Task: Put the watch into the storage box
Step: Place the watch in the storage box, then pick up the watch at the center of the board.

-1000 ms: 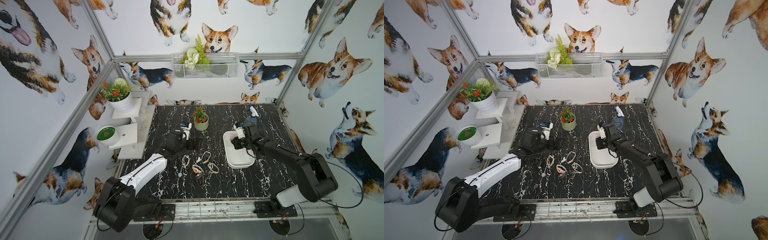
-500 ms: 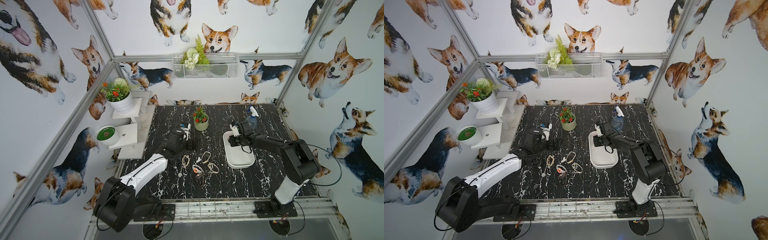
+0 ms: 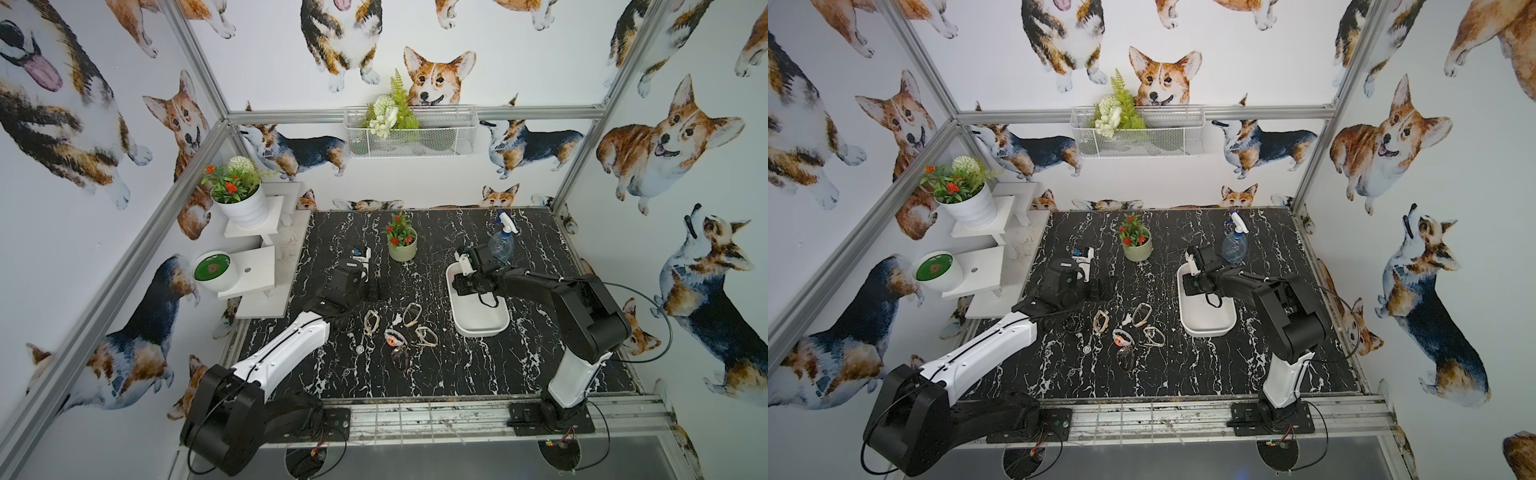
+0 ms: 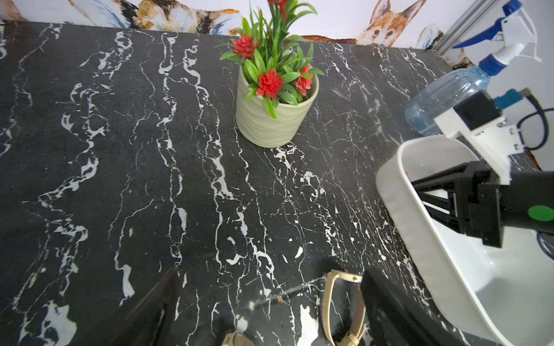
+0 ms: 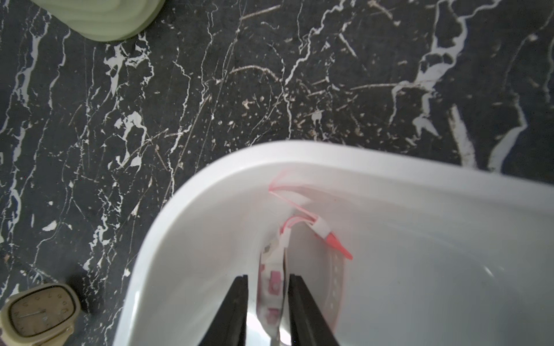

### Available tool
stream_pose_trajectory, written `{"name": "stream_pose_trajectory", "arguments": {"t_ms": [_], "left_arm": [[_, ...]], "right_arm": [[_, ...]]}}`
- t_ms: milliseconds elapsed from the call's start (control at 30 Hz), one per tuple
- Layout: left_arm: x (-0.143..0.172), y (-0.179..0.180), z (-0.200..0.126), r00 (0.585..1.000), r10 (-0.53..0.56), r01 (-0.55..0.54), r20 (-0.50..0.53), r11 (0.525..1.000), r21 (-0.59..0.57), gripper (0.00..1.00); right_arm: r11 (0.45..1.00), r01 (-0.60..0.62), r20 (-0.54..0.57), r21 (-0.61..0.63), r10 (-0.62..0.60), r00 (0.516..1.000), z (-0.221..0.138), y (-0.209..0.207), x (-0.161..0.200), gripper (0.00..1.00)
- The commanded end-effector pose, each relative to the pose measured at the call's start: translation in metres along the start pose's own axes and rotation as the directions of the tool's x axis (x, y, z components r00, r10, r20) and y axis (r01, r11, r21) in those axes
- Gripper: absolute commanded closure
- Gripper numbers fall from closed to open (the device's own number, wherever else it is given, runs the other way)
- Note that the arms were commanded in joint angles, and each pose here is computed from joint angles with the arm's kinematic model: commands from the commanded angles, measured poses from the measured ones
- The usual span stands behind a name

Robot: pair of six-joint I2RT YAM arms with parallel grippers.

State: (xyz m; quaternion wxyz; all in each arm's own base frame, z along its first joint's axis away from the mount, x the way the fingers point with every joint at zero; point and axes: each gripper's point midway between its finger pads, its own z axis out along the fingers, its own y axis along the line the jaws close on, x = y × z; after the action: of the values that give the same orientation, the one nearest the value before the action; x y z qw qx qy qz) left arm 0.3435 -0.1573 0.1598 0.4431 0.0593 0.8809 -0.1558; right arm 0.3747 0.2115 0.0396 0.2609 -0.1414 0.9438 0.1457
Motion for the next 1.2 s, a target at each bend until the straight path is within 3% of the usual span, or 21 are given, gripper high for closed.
{"name": "stream_pose_trajectory", "arguments": {"t_ms": [0, 400, 633, 867, 1167], "left_arm": [[-0.004, 0.01, -0.005, 1.0, -0.018, 0.018, 0.003, 0.999, -0.05, 0.0], [-0.016, 0.052, -0.022, 0.99, -0.144, 0.143, 0.01, 0.972, -0.186, 0.0], [-0.008, 0.09, -0.026, 0.952, -0.303, 0.302, 0.041, 0.914, -0.272, 0.0], [0.008, 0.119, -0.029, 0.918, -0.39, 0.389, 0.07, 0.855, -0.342, 0.0], [0.016, 0.142, -0.044, 0.886, -0.443, 0.46, 0.138, 0.799, -0.387, 0.0]], "right_arm": [[1.0, 0.016, 0.008, 0.016, -0.016, 1.0, -0.002, 0.0, -0.004, 0.62], [0.988, 0.157, 0.148, -0.006, -0.154, 0.977, -0.06, 0.037, -0.048, 0.55], [0.924, 0.318, 0.257, -0.212, -0.261, 0.93, -0.088, 0.113, -0.059, 0.53], [0.848, 0.458, 0.191, -0.266, -0.42, 0.887, -0.057, 0.191, -0.031, 0.53], [0.806, 0.507, 0.06, -0.306, -0.516, 0.855, 0.001, 0.256, 0.014, 0.52]]}}
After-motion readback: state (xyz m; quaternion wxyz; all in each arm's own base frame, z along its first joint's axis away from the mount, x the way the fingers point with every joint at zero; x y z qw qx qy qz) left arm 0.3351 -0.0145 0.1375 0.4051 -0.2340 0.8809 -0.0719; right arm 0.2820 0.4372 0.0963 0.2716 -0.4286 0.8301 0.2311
